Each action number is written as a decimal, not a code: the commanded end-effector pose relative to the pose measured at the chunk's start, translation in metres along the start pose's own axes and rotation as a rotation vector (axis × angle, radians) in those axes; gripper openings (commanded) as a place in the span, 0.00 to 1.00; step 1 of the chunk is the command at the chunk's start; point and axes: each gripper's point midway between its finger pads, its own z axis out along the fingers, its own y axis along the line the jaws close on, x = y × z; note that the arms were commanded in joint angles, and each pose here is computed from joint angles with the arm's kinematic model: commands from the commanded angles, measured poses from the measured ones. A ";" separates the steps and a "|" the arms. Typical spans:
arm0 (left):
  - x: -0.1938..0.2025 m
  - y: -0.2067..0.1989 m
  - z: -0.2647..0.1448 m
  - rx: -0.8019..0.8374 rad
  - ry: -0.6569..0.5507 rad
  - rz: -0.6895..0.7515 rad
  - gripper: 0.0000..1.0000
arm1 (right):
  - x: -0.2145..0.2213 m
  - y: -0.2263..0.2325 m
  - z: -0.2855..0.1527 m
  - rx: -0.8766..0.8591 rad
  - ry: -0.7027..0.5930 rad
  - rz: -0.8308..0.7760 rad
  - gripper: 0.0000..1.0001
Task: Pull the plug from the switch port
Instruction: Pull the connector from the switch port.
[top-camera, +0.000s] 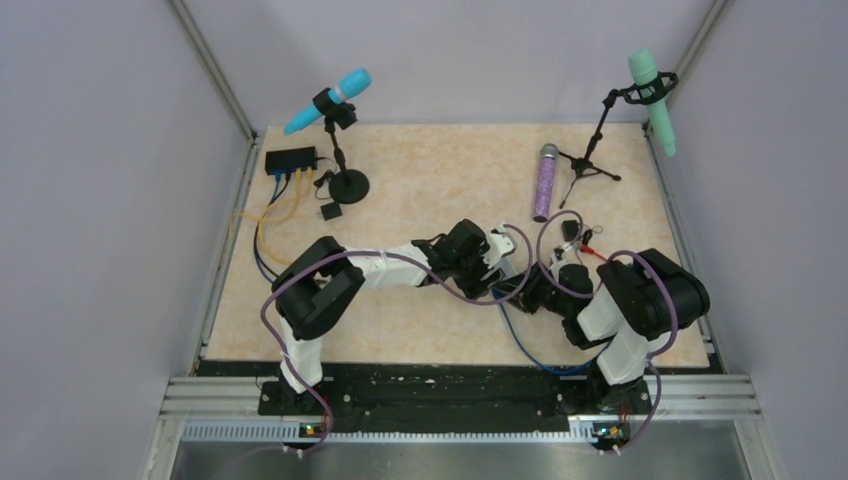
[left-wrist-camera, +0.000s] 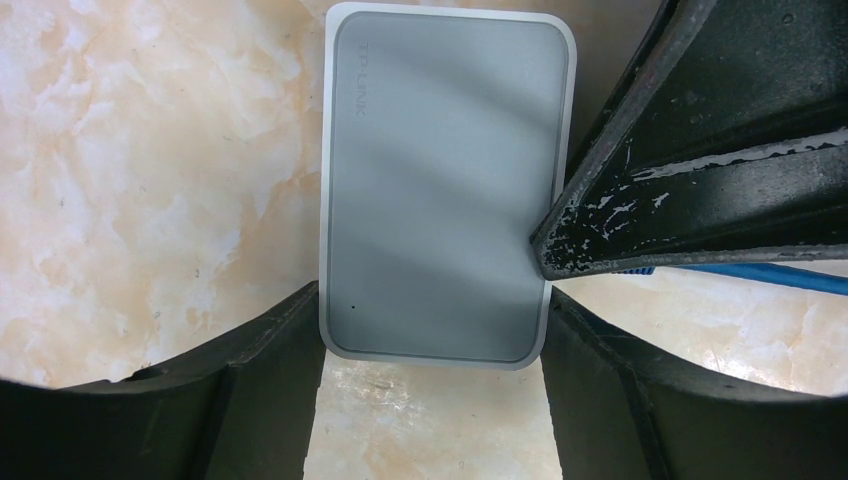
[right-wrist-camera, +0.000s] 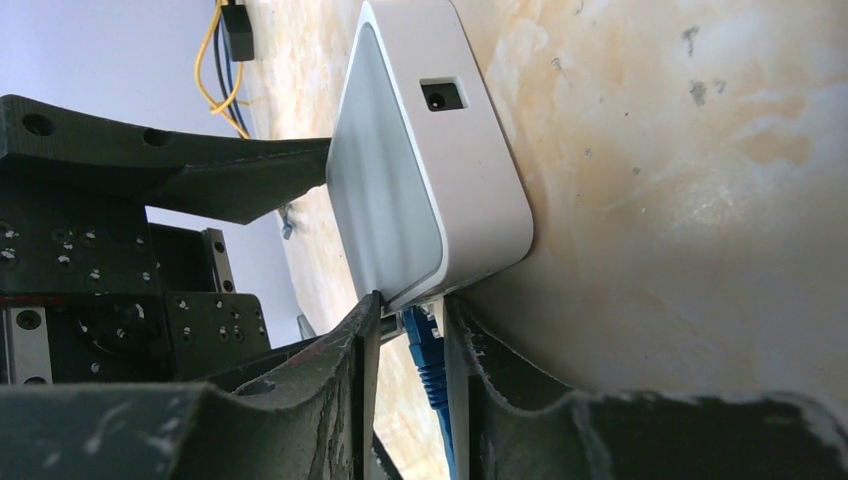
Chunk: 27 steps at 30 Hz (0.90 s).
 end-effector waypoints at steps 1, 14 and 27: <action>0.052 -0.037 0.003 0.147 0.183 -0.066 0.49 | -0.002 0.009 0.004 -0.038 -0.025 -0.032 0.27; 0.056 -0.035 0.009 0.158 0.204 -0.098 0.48 | 0.002 0.015 -0.005 -0.067 -0.022 -0.058 0.27; 0.062 -0.035 0.013 0.171 0.213 -0.119 0.48 | 0.004 0.023 -0.008 -0.112 -0.015 -0.069 0.31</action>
